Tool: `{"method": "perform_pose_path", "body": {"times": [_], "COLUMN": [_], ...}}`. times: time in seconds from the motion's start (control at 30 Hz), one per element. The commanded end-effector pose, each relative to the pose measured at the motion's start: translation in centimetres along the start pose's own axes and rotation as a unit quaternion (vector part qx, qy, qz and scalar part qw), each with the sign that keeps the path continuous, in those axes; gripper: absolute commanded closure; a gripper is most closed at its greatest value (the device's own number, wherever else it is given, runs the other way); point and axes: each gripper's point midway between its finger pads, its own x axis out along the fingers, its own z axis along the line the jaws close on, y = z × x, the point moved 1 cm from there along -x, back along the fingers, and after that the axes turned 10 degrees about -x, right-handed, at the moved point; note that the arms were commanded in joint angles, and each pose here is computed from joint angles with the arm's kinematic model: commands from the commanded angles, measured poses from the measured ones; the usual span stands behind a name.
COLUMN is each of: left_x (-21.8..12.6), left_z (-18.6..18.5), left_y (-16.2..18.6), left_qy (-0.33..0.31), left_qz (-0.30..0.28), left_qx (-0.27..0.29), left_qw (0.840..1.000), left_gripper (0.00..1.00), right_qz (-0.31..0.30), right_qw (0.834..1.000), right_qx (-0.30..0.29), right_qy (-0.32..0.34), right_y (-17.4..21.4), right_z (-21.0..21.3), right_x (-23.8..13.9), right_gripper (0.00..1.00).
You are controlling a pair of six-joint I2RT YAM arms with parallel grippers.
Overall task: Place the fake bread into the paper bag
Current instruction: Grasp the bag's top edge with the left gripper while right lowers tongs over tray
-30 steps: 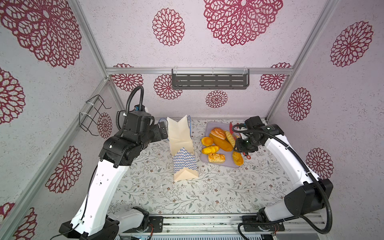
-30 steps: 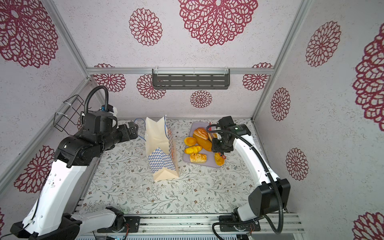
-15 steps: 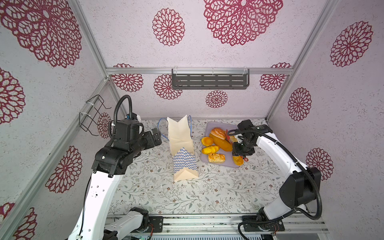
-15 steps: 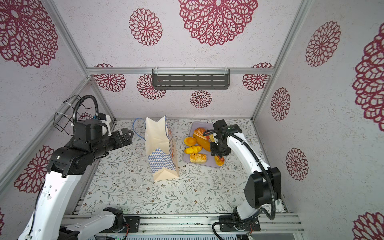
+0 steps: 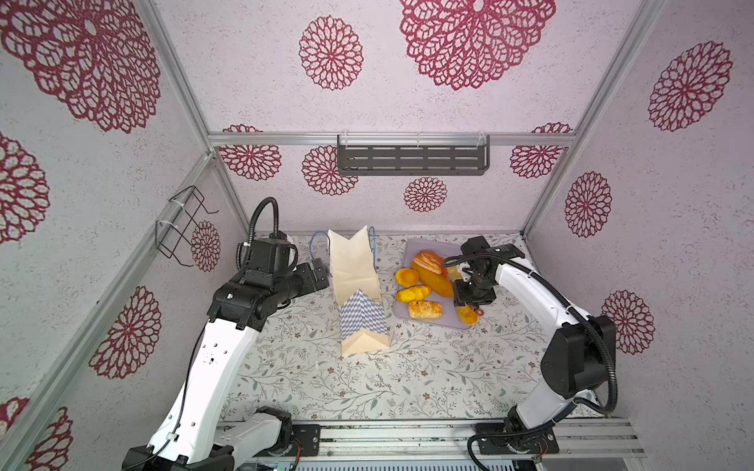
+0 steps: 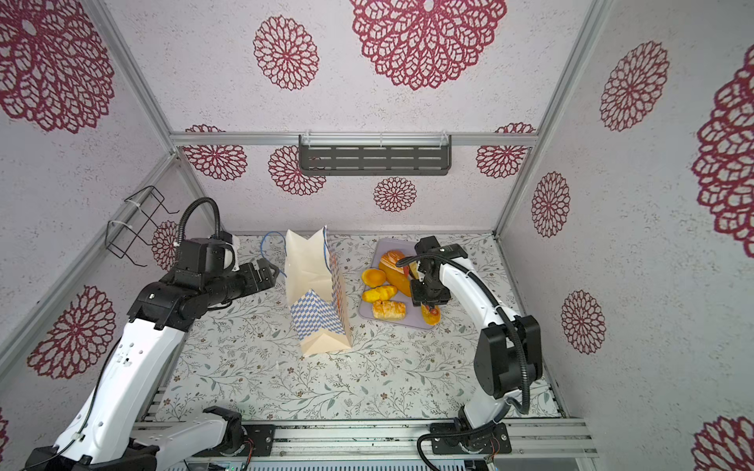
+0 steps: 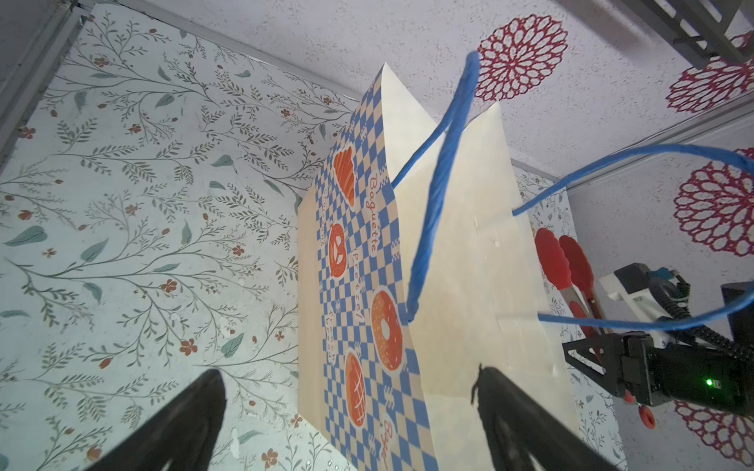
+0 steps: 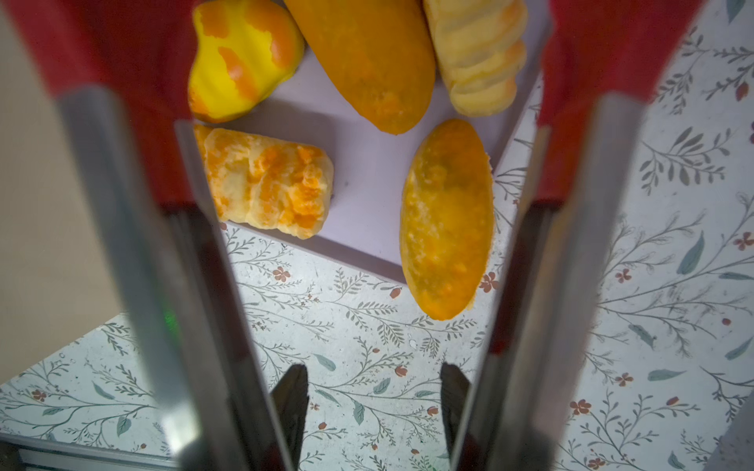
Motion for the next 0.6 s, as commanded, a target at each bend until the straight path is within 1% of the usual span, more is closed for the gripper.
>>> {"method": "perform_pose_path", "body": {"times": [0.0,0.57], "left_x": [1.0,2.8], "left_z": [-1.0,-1.8], "left_y": [-1.0,-1.5], "left_qy": [0.021,0.034], "left_qz": [-0.011,-0.012], "left_qx": [-0.004,-0.004], "left_qw": [1.000,0.999], "left_gripper": [0.02,0.16], "right_qz": [-0.012,0.007], "right_qw": [1.000,1.000], "right_qx": [-0.010,0.000], "right_qy": [0.019,0.017], "right_y": [-1.1,-2.0], "right_z": [-0.7,-2.0], "right_x": [-0.4,1.0], "right_gripper": [0.45,0.43]}}
